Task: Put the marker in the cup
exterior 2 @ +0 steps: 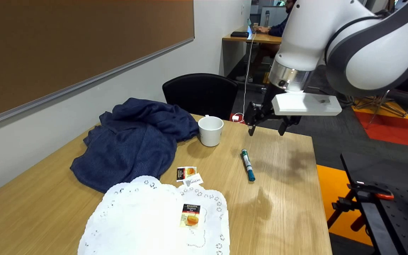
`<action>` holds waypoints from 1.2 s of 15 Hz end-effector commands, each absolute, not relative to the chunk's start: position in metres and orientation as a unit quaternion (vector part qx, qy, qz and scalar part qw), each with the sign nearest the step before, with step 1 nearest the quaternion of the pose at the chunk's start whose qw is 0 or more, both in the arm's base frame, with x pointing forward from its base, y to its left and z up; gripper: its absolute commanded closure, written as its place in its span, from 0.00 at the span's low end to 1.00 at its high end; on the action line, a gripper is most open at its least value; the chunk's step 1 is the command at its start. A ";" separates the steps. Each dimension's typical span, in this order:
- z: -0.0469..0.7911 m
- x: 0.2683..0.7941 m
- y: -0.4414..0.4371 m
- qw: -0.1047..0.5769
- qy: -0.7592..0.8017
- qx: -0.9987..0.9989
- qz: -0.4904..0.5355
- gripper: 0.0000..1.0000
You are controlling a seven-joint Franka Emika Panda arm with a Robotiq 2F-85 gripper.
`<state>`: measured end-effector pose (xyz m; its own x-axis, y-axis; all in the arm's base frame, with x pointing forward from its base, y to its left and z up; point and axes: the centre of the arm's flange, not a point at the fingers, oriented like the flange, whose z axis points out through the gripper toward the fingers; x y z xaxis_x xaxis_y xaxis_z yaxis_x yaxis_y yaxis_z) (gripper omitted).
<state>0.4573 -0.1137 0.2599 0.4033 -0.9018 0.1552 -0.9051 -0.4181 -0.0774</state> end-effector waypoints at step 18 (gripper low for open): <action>0.136 0.518 -0.134 0.016 -0.614 0.789 0.025 0.41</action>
